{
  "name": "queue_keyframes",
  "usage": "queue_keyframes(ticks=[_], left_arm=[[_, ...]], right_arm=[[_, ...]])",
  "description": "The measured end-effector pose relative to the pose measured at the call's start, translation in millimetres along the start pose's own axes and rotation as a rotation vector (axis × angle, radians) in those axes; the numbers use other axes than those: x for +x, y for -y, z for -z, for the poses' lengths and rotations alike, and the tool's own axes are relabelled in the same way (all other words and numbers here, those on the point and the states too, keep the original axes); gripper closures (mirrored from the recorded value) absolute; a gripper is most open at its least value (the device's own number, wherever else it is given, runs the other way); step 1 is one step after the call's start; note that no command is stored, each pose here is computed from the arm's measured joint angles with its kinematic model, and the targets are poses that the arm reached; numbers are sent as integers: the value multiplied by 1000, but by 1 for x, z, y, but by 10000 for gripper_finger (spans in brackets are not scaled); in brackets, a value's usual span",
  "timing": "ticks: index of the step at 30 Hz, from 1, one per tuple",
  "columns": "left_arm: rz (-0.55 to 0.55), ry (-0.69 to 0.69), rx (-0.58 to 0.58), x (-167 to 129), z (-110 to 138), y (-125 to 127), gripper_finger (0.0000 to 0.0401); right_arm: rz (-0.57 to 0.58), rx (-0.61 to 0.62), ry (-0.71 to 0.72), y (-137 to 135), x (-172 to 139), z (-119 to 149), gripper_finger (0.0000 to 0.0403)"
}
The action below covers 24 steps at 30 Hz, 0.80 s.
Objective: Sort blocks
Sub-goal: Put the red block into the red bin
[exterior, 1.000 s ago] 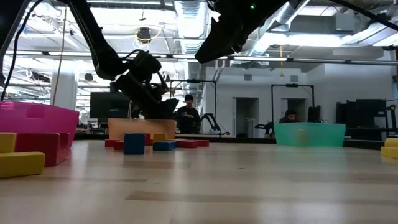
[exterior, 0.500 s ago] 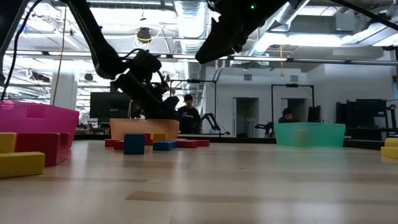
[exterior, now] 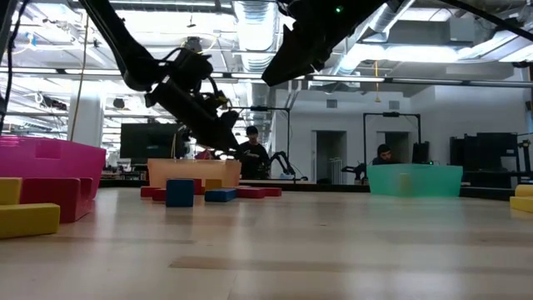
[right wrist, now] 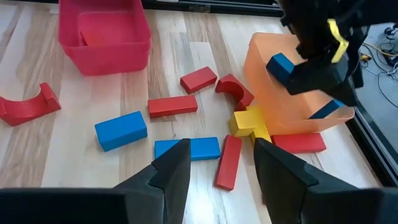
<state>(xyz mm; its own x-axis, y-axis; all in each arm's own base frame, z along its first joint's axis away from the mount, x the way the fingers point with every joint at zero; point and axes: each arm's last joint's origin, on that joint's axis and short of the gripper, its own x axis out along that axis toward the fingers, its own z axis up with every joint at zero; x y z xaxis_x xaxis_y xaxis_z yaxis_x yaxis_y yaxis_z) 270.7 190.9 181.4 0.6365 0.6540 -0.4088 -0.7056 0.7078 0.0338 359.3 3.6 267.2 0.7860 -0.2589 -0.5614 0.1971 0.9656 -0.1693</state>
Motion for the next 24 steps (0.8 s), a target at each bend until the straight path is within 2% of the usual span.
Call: queue_keyframes(ticks=[8,12,14,19,24], left_arm=[[26,47,71,-30,-24,5,206],[71,60,143,-59,-37,15,206],[107,58,181,-76,-41,22,206],[230,75,272,-120,-47,46,206],[368,100,326,-160,-47,67,206]], right_arm=[[22,-5,-80,10,3,9,214],[52,15,-140,21,14,33,214],[49,40,-175,29,20,49,214],[10,136,-121,49,33,83,214],[36,170,-59,68,38,95,214]])
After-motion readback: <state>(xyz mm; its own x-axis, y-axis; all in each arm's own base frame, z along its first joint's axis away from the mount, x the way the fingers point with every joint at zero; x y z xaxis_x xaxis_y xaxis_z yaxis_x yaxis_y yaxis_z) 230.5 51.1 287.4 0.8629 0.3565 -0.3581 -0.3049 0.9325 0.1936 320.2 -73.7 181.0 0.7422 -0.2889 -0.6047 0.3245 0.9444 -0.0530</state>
